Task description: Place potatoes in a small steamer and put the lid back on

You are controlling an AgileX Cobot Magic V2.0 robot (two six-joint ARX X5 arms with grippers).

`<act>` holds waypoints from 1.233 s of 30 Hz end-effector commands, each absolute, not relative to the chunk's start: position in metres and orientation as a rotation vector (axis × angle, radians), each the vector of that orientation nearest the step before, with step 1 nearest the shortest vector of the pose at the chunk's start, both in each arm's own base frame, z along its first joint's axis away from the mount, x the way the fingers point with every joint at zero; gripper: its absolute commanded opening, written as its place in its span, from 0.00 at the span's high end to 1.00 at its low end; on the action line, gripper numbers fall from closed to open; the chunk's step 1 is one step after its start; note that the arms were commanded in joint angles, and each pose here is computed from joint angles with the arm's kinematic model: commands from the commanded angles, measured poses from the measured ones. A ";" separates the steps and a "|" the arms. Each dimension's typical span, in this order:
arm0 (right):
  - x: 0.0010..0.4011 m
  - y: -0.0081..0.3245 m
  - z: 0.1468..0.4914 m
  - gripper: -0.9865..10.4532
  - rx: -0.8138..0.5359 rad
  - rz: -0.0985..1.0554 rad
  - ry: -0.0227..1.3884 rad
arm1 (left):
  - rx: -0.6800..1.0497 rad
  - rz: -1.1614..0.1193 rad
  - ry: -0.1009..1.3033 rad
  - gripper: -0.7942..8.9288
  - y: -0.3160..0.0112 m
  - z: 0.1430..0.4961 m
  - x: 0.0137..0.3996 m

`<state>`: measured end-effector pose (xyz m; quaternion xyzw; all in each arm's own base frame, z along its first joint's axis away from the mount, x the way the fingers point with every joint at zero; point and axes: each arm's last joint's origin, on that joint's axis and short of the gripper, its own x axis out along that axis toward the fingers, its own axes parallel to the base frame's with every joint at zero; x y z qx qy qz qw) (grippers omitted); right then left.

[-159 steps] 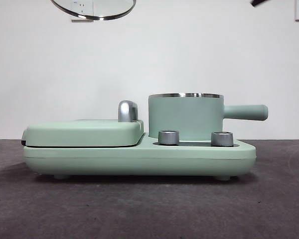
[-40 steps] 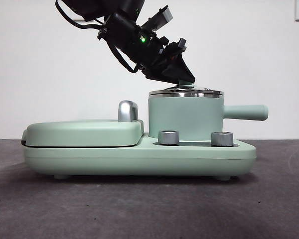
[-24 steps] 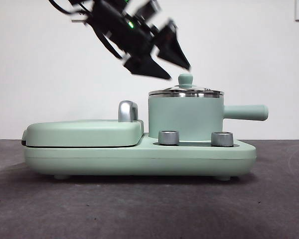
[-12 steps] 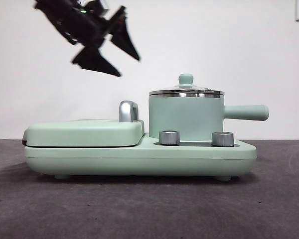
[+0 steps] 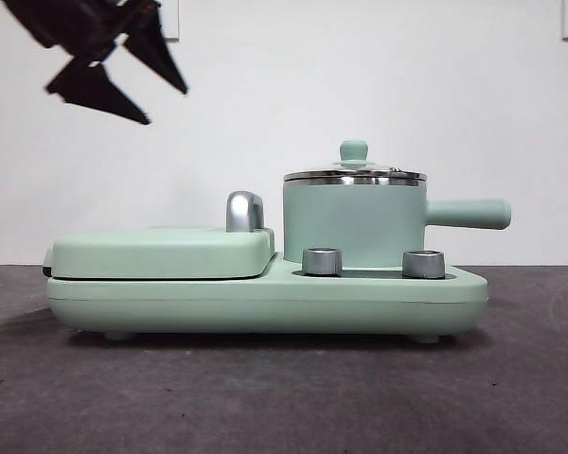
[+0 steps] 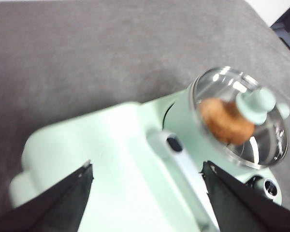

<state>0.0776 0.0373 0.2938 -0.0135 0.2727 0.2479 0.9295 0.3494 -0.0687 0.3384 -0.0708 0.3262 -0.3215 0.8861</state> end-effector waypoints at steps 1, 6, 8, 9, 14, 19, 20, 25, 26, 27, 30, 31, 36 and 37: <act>0.078 0.038 0.297 0.63 -0.017 0.512 0.536 | -0.141 -0.660 0.640 0.54 -0.059 0.341 0.335; 0.079 0.039 0.299 0.63 -0.014 0.514 0.517 | -0.196 -0.595 0.616 0.54 -0.037 0.324 0.293; 0.080 0.039 0.299 0.63 -0.012 0.515 0.508 | -0.222 -0.570 0.607 0.54 -0.031 0.315 0.274; 0.080 0.039 0.300 0.63 -0.012 0.515 0.505 | -0.236 -0.560 0.602 0.54 -0.029 0.310 0.264; 0.080 0.039 0.300 0.63 -0.011 0.515 0.499 | -0.244 -0.535 0.591 0.55 -0.023 0.291 0.216; 0.080 0.039 0.300 0.63 -0.011 0.515 0.501 | -0.269 -0.530 0.546 0.58 -0.021 0.278 0.173; 0.080 0.039 0.300 0.63 -0.011 0.515 0.501 | -0.278 -0.528 0.537 0.58 -0.021 0.276 0.165; 0.080 0.039 0.300 0.63 -0.011 0.514 0.503 | -0.312 -0.515 0.556 0.57 -0.020 0.265 0.132; 0.080 0.039 0.299 0.63 -0.012 0.514 0.509 | -0.318 -0.512 0.582 0.57 -0.020 0.263 0.126; 0.080 0.039 0.299 0.63 -0.011 0.515 0.511 | -0.323 -0.512 0.598 0.57 -0.020 0.263 0.121; 0.078 0.038 0.300 0.63 -0.008 0.523 0.499 | -0.312 -0.525 0.592 0.58 -0.020 0.264 0.111; 0.077 0.038 0.301 0.69 -0.006 0.522 0.493 | -0.297 -0.535 0.573 0.73 -0.020 0.265 0.108; 0.077 0.039 0.301 0.90 0.006 0.562 0.498 | -0.271 -0.552 0.528 0.91 -0.020 0.269 0.103; 0.076 0.039 0.301 0.90 0.009 0.579 0.500 | -0.278 -0.550 0.536 0.91 -0.019 0.269 0.102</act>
